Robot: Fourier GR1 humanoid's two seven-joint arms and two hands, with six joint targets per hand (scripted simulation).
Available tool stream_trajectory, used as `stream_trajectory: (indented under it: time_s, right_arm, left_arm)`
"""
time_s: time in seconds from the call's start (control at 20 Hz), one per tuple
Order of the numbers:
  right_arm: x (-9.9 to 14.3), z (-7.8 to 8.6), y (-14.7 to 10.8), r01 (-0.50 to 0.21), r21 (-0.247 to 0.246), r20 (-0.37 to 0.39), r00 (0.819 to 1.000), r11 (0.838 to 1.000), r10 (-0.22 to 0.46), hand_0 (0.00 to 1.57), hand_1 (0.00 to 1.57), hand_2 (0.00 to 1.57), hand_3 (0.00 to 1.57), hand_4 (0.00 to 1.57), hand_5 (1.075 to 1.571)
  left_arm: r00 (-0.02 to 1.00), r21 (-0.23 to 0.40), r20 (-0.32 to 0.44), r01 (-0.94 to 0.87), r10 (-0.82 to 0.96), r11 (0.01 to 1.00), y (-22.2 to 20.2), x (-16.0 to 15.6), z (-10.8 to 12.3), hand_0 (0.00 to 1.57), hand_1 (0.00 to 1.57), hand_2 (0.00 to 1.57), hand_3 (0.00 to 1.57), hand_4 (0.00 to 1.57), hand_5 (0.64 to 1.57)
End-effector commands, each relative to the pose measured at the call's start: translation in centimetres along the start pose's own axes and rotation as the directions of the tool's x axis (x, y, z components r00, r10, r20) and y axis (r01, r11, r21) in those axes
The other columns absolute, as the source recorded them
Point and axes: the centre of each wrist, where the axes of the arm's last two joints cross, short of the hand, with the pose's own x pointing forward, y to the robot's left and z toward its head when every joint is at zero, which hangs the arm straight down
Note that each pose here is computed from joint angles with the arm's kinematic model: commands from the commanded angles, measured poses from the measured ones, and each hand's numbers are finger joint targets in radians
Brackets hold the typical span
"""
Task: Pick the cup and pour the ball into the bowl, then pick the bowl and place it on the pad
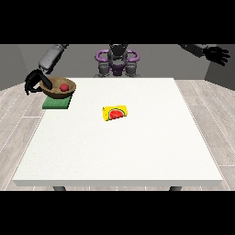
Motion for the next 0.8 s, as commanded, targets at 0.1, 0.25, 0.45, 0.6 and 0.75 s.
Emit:
stream_trajectory:
  time_s: [0.1,0.25,0.45,0.6,0.75]
  right_arm:
    - [-0.8,-0.8,-4.1,0.041,-0.024,-0.029,0.999,0.999,-0.041,0.61,0.61,0.68,1.06,0.00,1.520]
    - [0.8,-1.1,-1.5,0.035,0.023,-0.055,0.998,0.999,-0.034,0.00,0.00,0.42,0.65,0.00,1.460]
    - [-0.2,-0.8,-0.8,-0.017,0.059,-0.098,0.995,0.998,0.023,0.00,0.00,0.00,0.12,0.00,1.369]
    - [1.3,-1.4,-1.7,-0.042,0.072,-0.144,0.988,0.997,0.052,0.00,0.00,0.00,0.00,0.00,1.354]
    - [3.8,-1.0,2.3,-0.024,0.230,-0.083,0.996,0.973,0.044,0.00,0.00,0.00,0.00,0.42,1.383]
  left_arm:
    - [0.997,-0.015,0.077,0.000,0.001,1.000,0.9,1.9,-0.5,0.00,0.00,0.00,0.00,1.17,1.548]
    - [1.000,-0.028,0.016,0.003,-0.003,1.000,0.1,0.9,-0.5,0.00,0.00,0.00,0.00,1.18,1.551]
    - [0.998,-0.078,-0.067,0.013,-0.019,0.997,-4.3,-0.2,-0.8,0.00,0.00,0.00,0.00,1.08,1.567]
    - [0.991,-0.167,-0.128,-0.065,0.044,0.984,-10.5,-2.1,-0.3,0.00,0.00,0.00,0.00,0.90,1.559]
    - [0.958,-0.124,-0.285,-0.037,0.000,0.992,-9.5,-4.5,1.7,0.00,0.00,0.00,0.00,0.90,1.559]
